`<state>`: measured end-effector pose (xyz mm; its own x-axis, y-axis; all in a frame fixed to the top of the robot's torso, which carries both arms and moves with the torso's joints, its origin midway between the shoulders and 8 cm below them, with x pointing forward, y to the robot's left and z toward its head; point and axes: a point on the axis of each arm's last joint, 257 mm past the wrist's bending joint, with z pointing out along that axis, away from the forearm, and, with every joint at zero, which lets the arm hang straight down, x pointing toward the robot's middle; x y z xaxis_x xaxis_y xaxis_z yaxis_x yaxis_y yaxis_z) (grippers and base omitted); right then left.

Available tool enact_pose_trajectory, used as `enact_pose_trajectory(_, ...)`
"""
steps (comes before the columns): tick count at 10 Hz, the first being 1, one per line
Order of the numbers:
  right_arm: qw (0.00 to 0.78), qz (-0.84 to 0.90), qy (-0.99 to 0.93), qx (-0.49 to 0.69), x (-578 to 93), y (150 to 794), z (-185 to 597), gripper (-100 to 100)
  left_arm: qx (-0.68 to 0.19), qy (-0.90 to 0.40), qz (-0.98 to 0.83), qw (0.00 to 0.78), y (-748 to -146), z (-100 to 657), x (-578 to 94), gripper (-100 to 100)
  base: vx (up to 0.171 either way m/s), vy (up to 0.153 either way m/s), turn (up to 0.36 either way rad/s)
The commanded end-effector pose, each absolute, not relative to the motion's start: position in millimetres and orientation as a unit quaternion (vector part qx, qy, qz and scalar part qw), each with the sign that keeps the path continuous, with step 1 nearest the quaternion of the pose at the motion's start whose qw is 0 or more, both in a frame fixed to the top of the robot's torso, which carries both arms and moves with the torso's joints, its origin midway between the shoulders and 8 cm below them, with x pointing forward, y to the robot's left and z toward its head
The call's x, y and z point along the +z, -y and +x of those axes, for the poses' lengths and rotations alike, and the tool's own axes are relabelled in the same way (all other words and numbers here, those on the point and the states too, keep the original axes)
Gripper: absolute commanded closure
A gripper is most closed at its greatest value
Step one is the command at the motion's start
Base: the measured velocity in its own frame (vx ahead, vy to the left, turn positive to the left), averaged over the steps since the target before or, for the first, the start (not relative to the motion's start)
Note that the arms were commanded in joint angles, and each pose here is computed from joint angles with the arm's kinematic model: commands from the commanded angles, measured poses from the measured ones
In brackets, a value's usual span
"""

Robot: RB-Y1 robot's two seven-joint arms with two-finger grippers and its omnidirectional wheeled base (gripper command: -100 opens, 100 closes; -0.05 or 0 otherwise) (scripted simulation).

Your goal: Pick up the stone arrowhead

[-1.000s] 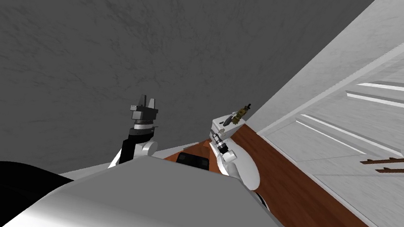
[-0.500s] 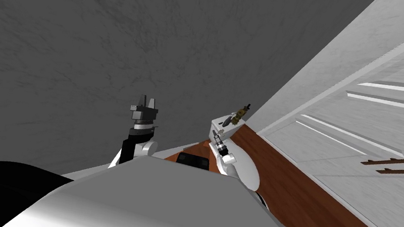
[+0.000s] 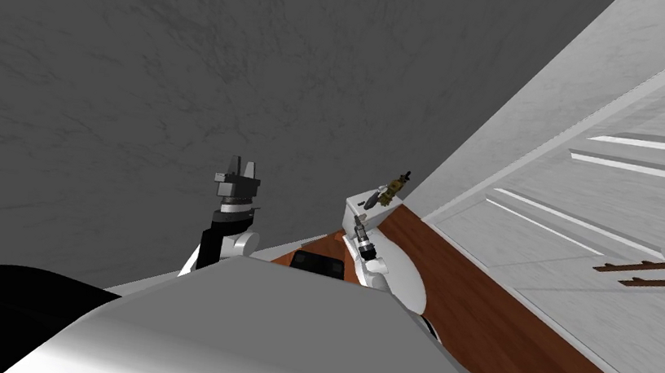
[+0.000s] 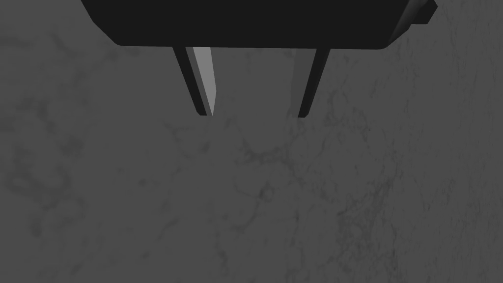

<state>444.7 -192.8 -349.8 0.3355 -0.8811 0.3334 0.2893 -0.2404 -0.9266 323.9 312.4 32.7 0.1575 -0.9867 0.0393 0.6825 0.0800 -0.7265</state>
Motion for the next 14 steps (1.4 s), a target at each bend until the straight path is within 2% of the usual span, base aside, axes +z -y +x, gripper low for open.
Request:
enact_pose_trajectory(1, 0.567, -0.577, -0.272, -0.521, -351.9, 201.2, 440.0, -100, -0.602, -0.243, -0.313, 0.693, -312.4, 323.9, 32.7, 0, 0.034, -0.045, -0.007)
enact_pose_trajectory(4, 0.567, -0.571, -0.286, -0.520, -355.6, 206.4, 436.8, -100, -0.602, -0.243, -0.313, 0.693, -312.4, 323.9, 32.7, 0, 0.024, -0.025, -0.002)
enact_pose_trajectory(5, 0.568, -0.570, -0.286, -0.520, -355.8, 206.2, 436.0, 0, -0.602, -0.243, -0.313, 0.693, -312.4, 323.9, 32.7, 0, 0.000, 0.000, 0.000)
enact_pose_trajectory(6, 0.563, -0.574, -0.282, -0.524, -358.0, 195.3, 431.2, -100, -0.602, -0.243, -0.313, 0.693, -312.4, 323.9, 32.7, 0, 0.025, -0.049, -0.013)
enact_pose_trajectory(14, 0.553, -0.579, -0.274, -0.532, -360.5, 142.1, 409.7, -100, -0.602, -0.243, -0.313, 0.693, -312.4, 323.9, 32.7, 0, 0.045, -0.072, -0.005)
